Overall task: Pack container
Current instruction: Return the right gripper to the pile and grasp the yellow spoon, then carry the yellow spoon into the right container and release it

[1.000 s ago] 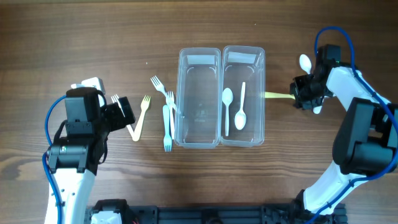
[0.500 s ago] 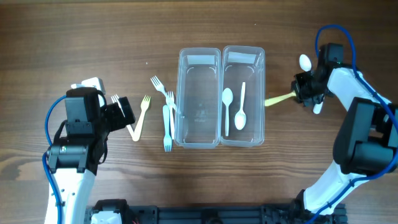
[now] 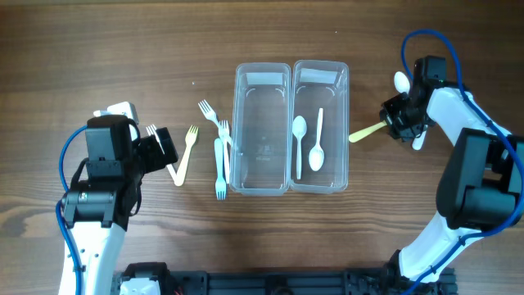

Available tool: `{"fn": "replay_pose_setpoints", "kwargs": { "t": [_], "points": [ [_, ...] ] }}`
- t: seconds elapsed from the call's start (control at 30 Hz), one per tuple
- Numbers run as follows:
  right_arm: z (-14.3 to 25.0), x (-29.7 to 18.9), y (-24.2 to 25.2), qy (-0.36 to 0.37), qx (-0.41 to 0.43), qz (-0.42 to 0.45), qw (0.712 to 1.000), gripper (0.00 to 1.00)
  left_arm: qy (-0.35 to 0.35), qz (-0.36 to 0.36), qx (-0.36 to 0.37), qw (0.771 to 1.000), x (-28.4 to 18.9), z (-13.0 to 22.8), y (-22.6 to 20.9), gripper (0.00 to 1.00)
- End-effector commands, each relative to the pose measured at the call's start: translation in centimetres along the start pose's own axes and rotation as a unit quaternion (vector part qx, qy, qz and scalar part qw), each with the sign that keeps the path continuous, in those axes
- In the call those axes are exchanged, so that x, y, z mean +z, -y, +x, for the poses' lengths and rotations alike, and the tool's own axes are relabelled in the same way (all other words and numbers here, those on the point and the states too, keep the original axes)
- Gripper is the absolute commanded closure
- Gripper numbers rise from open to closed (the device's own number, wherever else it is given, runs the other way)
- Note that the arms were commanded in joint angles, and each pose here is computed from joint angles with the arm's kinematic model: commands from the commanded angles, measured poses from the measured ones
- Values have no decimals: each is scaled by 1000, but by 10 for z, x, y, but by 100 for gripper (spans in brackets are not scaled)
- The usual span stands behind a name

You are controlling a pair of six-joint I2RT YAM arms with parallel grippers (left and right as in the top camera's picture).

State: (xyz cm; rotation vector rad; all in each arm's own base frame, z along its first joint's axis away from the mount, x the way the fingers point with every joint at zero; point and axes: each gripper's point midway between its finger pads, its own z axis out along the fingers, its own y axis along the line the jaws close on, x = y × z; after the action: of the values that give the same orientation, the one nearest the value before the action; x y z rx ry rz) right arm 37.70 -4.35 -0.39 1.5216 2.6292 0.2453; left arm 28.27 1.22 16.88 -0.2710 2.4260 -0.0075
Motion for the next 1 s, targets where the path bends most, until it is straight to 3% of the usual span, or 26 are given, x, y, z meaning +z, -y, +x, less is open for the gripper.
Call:
{"fn": "replay_pose_setpoints", "kwargs": {
  "t": [0.0,0.53,0.67,0.77,0.9,0.97],
  "points": [
    [13,31,45,-20,-20,88,996,67,13,-3,9,1000,-5,-9,1,0],
    [43,72,51,-86,-14,105,991,67,13,-3,9,1000,-5,-9,1,0],
    [45,72,50,-90,-14,103,991,81,13,-3,9,1000,-5,-9,1,0],
    [45,72,49,-92,-18,101,990,83,13,-3,9,1000,-5,-9,1,0],
    [29,61,28,-74,-115,71,988,86,13,-3,9,1000,-5,-9,1,0],
    [11,31,0,-36,-176,33,983,86,13,-3,9,1000,-5,-9,1,0]
  ]
}}
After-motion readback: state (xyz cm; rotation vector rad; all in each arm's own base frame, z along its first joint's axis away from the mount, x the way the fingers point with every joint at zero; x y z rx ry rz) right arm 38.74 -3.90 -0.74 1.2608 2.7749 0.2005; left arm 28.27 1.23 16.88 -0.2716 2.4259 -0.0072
